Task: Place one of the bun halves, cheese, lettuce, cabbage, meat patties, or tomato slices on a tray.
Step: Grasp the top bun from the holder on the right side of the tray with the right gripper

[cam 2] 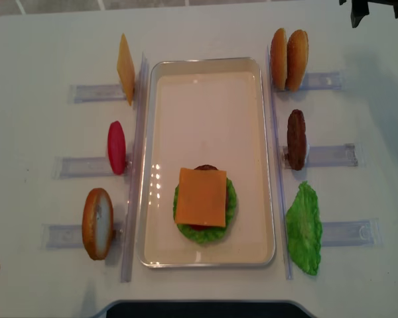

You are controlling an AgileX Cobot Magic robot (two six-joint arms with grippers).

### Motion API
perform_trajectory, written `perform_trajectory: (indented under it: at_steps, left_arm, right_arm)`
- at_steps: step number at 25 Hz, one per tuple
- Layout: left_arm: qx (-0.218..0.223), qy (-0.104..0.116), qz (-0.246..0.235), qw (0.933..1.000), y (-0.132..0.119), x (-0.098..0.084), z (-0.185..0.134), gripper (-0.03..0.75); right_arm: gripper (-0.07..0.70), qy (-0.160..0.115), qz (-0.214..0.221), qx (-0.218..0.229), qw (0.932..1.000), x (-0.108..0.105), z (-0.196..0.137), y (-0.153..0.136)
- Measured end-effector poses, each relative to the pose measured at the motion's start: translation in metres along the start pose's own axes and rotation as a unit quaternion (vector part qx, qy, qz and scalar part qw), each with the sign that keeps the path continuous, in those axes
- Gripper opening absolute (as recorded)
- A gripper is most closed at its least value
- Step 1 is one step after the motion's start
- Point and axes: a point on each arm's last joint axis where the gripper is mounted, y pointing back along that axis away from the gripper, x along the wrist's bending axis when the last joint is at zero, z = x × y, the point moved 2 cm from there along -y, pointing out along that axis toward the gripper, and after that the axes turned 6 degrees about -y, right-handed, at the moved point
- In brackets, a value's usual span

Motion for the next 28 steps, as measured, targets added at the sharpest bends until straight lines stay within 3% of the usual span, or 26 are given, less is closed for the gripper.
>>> perform_trajectory:
  at_steps: [4,13,16,23,28]
  left_arm:
    - [0.000,0.000,0.000,1.0000,0.000,0.000,0.000,-0.007]
    - [0.000,0.000,0.000,1.0000,0.000,0.000,0.000,-0.007]
    - [0.000,0.000,0.000,1.0000,0.000,0.000,0.000,-0.007]
    - [0.000,0.000,0.000,1.0000,0.000,0.000,0.000,-0.007]
    - [0.000,0.000,0.000,1.0000,0.000,0.000,0.000,-0.007]
  right_arm:
    - [0.556,0.030,0.012,-0.003,0.9995,0.031,-0.003,0.005]
    - [0.556,0.055,0.055,-0.059,0.9952,0.098,0.001,0.040]
    - [0.556,0.045,0.072,-0.059,0.9946,0.111,0.000,0.042]
    - [0.556,-0.006,0.093,-0.017,0.9955,0.124,0.000,0.016]
    - [0.556,-0.016,0.091,0.007,0.9957,0.129,0.000,0.000]
